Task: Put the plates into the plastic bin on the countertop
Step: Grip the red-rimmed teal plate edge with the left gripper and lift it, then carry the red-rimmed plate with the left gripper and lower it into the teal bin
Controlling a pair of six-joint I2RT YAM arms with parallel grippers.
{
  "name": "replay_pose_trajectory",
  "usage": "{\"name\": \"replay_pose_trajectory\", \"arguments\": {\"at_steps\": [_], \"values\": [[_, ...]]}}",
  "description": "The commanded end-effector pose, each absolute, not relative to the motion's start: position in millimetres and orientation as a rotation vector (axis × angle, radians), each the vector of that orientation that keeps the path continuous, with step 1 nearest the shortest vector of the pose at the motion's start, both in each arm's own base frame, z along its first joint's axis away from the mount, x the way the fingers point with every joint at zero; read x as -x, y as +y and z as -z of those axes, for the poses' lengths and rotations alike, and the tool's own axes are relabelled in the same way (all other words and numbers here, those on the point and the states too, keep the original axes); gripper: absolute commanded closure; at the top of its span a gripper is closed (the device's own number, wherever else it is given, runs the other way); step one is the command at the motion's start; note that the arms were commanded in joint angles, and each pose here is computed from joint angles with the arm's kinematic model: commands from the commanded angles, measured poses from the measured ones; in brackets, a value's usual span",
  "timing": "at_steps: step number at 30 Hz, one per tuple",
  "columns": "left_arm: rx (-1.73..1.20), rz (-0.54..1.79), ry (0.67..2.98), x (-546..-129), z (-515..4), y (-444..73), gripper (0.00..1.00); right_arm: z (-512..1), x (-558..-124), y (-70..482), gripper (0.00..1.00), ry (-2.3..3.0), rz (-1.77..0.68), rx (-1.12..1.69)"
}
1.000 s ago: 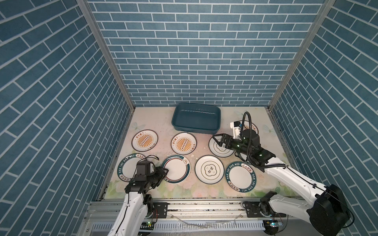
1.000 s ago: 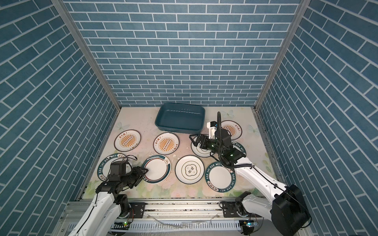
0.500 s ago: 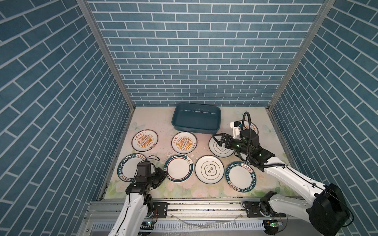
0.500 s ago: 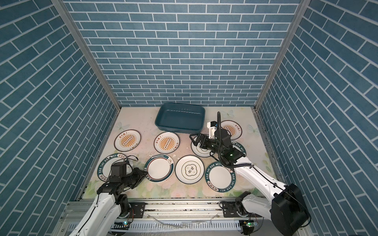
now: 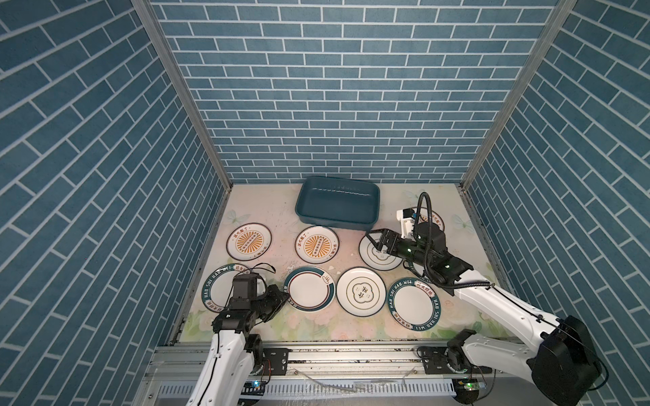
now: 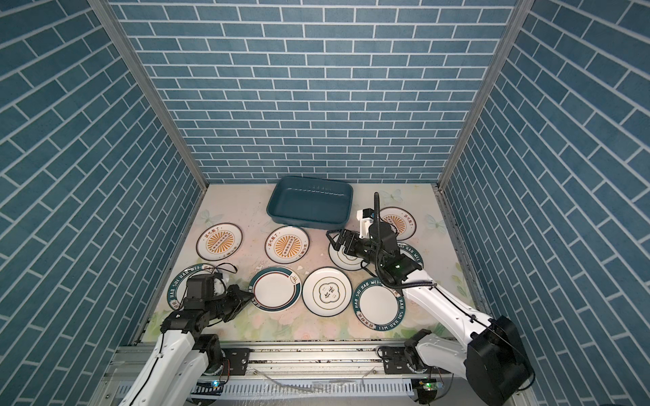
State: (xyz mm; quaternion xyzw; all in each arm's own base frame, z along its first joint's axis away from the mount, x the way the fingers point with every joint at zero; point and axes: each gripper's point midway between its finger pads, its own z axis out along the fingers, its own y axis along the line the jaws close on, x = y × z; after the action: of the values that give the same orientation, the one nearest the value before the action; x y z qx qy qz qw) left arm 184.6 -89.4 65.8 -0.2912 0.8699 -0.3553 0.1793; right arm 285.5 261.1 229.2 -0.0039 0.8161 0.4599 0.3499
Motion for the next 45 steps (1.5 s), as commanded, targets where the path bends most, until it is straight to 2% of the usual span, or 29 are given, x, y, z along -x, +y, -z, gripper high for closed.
{"name": "replay_pose_trajectory", "arguments": {"at_steps": [1,10,22,35,45], "values": [[0.718,1.039,2.421,-189.7,-106.1,-93.7,1.00,-244.6,-285.7,263.5,0.02,2.079,-1.203,0.036],[0.569,1.082,2.314,-223.9,-182.6,-99.3,1.00,-256.8,-280.9,262.1,0.02,2.063,-1.180,0.101],[0.421,1.040,2.189,-325.5,-252.6,-106.7,1.00,-264.7,-283.8,253.0,0.02,2.072,-1.080,0.123],[0.358,1.052,2.224,-431.2,-247.0,-137.2,1.00,-281.6,-319.4,207.1,0.02,2.076,-0.856,0.045],[0.311,1.009,2.357,-501.4,-200.4,-166.8,1.00,-288.3,-325.4,170.8,0.01,2.058,-0.805,-0.032]]}}
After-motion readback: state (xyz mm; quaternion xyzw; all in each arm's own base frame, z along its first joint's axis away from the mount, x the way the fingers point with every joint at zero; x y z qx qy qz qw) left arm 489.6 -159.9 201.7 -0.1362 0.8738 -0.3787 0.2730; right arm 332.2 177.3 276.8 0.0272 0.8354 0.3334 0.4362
